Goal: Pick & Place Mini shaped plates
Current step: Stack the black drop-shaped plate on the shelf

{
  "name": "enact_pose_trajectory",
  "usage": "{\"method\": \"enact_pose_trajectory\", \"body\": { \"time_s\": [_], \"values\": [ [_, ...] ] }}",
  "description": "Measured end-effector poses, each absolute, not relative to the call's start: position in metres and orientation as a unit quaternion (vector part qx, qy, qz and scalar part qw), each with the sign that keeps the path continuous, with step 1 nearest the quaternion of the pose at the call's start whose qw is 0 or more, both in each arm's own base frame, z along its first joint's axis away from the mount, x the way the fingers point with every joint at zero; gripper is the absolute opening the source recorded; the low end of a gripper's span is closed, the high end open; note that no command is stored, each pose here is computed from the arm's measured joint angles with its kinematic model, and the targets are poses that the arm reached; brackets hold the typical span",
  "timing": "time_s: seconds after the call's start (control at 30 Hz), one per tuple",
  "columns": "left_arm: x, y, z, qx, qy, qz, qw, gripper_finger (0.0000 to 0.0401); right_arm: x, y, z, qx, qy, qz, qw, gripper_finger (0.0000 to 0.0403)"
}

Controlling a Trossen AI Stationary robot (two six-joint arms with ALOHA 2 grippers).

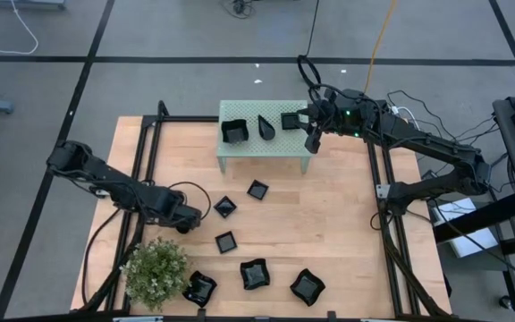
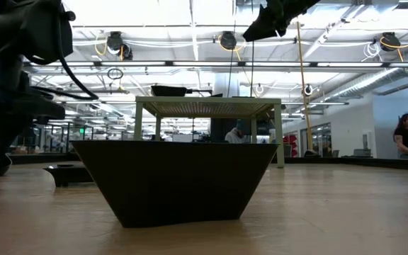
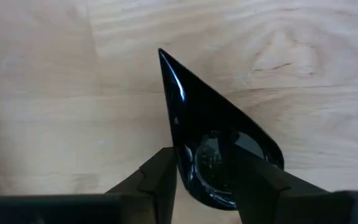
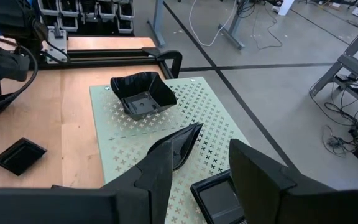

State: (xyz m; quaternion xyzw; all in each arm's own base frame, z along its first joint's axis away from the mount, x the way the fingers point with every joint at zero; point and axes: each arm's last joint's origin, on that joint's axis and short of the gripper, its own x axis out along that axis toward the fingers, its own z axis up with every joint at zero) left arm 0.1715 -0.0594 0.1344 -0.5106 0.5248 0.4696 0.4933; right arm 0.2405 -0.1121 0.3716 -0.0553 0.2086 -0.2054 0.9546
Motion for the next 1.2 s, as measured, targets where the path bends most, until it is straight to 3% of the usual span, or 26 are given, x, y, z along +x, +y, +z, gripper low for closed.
{"method": "enact_pose_trajectory", "body": {
  "time_s": [0.3,0.43,0.63,0.83,1.2],
  "values": [
    [0.173,-0.059,0.135,-0.512,0.519,0.46,0.507,0.0011,0.24,-0.112,0.372,-0.057,0.209,-0.205,0.954,0.0144],
    [0.178,-0.059,0.144,-0.515,0.489,0.458,0.534,0.0015,0.241,-0.112,0.372,-0.055,0.209,-0.205,0.955,0.0144],
    [0.195,-0.055,0.18,-0.527,0.379,0.452,0.612,0.0008,0.241,-0.112,0.372,-0.018,0.2,-0.213,0.956,0.0144],
    [0.215,-0.049,0.225,-0.482,0.267,0.433,0.714,0.0008,0.242,-0.108,0.372,0.022,0.189,-0.212,0.958,0.0144],
    [0.252,-0.02,0.298,-0.384,0.12,0.409,0.819,0.0004,0.269,-0.065,0.376,-0.008,0.144,-0.125,0.982,0.0149]
  ]
}}
